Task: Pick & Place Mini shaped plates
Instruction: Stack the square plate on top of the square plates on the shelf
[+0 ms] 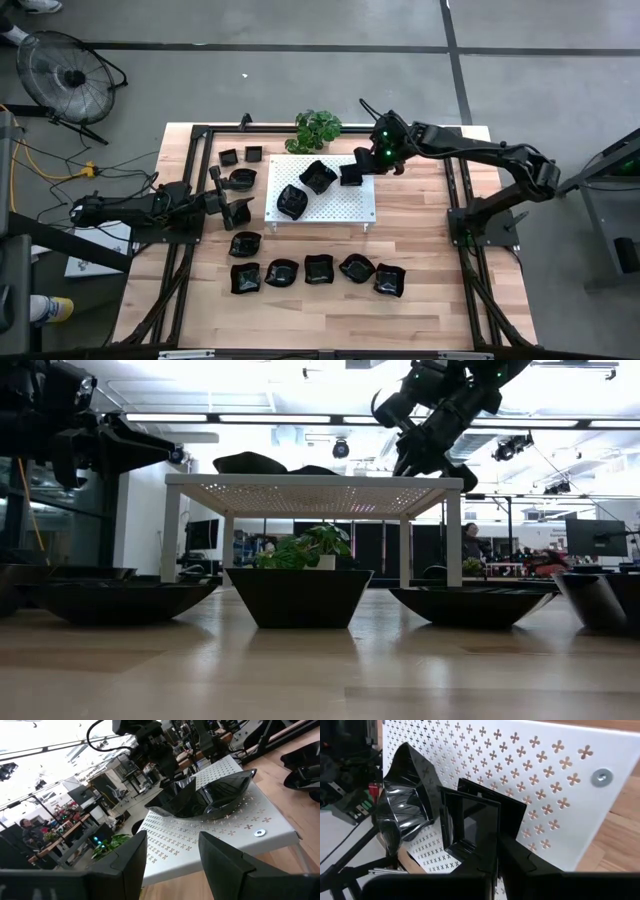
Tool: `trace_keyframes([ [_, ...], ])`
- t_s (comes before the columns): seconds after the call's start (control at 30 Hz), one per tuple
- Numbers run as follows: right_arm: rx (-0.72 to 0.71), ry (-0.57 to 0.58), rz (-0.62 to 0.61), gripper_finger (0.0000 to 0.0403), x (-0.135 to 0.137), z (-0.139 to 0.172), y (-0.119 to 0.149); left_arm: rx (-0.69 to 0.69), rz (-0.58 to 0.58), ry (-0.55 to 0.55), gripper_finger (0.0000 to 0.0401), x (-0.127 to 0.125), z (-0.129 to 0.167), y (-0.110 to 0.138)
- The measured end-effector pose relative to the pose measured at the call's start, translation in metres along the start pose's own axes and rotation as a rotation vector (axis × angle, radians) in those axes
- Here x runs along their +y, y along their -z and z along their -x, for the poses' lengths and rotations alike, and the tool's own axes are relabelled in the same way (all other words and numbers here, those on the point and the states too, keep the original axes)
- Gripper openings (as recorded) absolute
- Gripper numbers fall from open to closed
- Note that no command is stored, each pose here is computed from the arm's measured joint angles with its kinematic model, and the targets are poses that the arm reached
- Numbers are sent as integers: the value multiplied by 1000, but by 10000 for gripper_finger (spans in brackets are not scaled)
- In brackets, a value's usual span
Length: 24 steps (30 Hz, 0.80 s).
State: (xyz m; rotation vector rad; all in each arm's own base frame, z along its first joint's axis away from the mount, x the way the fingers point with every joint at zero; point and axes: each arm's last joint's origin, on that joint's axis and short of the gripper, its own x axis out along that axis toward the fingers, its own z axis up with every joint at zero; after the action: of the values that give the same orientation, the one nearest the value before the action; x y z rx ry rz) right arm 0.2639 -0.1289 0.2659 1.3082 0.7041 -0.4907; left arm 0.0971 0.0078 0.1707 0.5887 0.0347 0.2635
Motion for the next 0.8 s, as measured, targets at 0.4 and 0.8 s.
trace_keyframes([
  [0.4, 7, -5, 47, 62, 0, 0, 0, 0, 0, -1, 175, 0, 0, 0],
  [0.8, 2, -26, 116, 123, 3, 7, 2, 1, 0, -2, 175, 0, 0, 0],
])
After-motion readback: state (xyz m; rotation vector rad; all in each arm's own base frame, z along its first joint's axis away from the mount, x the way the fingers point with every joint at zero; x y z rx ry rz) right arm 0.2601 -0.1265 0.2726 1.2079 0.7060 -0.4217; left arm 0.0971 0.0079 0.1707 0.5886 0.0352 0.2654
